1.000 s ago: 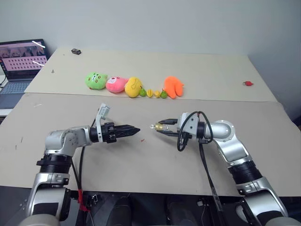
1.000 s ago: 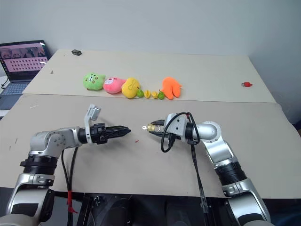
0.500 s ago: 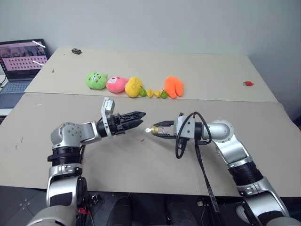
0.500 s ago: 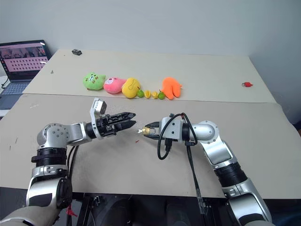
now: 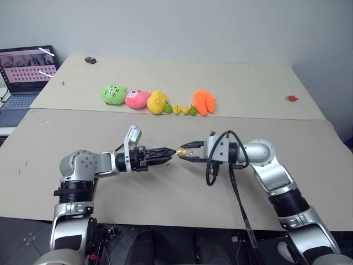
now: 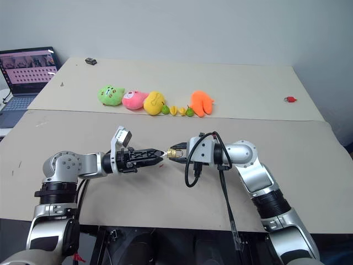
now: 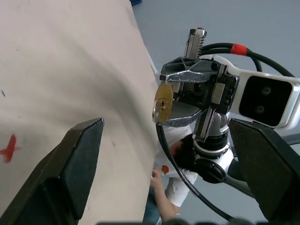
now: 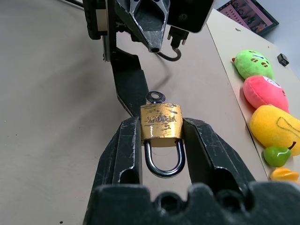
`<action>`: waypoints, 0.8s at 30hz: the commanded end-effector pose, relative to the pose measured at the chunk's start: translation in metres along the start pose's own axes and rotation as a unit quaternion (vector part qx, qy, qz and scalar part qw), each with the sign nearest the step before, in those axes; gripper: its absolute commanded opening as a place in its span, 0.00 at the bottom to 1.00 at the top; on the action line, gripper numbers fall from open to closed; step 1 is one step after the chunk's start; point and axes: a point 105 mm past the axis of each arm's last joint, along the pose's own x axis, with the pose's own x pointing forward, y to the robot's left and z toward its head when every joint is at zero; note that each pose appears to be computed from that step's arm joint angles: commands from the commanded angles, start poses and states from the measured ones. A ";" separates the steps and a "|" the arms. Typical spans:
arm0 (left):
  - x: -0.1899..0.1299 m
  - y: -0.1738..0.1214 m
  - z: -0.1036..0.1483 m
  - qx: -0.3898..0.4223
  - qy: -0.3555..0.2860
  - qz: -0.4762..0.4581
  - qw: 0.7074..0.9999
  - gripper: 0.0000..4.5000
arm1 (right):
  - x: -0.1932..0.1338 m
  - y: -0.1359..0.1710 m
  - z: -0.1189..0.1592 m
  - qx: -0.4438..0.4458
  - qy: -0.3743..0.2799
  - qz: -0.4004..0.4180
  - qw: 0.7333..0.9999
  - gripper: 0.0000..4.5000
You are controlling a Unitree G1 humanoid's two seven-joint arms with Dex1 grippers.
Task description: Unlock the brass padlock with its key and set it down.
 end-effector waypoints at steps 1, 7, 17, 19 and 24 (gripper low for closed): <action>-0.001 -0.002 0.006 0.015 -0.012 -0.006 1.000 1.00 | 0.001 -0.007 0.015 -0.027 -0.017 -0.006 0.999 0.20; 0.002 -0.006 0.010 0.025 -0.021 -0.017 0.999 0.67 | 0.001 -0.008 0.018 -0.029 -0.021 -0.005 0.999 0.20; 0.008 -0.004 0.006 0.036 -0.009 -0.011 0.999 0.15 | 0.001 -0.009 0.017 -0.031 -0.018 -0.004 0.999 0.20; 0.009 -0.002 0.005 0.037 -0.008 -0.008 0.999 0.15 | 0.001 -0.009 0.017 -0.030 -0.020 -0.003 0.999 0.20; 0.009 -0.006 0.005 0.035 -0.009 -0.020 0.999 0.15 | 0.003 -0.008 0.021 -0.033 -0.026 0.001 0.999 0.20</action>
